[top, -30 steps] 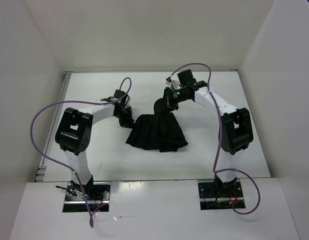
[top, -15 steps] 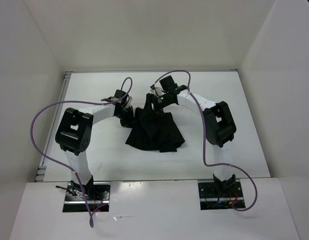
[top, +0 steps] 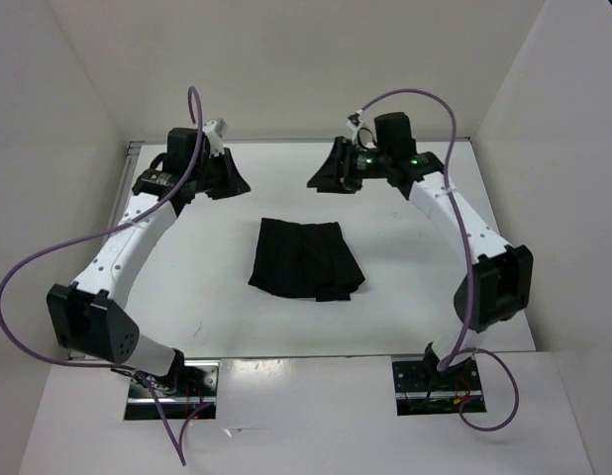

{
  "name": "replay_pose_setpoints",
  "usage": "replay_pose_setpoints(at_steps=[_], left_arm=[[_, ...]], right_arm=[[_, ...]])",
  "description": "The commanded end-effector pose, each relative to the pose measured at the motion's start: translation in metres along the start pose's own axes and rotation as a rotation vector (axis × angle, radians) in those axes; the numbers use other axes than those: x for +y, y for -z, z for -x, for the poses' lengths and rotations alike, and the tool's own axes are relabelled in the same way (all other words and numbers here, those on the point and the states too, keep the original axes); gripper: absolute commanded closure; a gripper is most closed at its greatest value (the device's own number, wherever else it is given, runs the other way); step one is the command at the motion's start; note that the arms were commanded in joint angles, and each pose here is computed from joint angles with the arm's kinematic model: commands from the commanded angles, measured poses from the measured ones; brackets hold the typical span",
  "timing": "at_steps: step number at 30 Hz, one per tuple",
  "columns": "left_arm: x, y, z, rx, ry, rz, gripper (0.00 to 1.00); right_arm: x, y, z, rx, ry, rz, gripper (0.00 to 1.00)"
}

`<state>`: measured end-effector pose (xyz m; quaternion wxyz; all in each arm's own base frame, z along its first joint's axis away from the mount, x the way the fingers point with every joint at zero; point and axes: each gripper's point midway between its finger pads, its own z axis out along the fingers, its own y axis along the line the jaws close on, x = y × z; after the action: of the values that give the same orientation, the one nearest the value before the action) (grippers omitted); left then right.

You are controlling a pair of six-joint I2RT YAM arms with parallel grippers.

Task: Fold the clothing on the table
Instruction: Fold the skirt

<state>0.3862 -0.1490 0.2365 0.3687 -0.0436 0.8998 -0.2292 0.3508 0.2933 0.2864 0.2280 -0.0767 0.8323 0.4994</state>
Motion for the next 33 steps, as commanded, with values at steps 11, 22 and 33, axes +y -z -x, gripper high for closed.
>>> replay_pose_setpoints(at_steps=[11, 22, 33], left_arm=[[0.018, -0.080, -0.159, 0.477, 0.126, -0.205, 0.86], [0.060, -0.104, -0.227, 0.645, 0.181, -0.030, 0.87], [-0.010, 0.017, -0.078, 0.145, -0.050, -0.209, 0.41]], right_arm=[[-0.108, -0.001, -0.067, 0.096, -0.204, -0.192, 0.56], [-0.118, 0.009, -0.072, 0.069, -0.214, -0.259, 0.56], [-0.110, 0.087, -0.051, -0.194, -0.141, -0.428, 0.38]])
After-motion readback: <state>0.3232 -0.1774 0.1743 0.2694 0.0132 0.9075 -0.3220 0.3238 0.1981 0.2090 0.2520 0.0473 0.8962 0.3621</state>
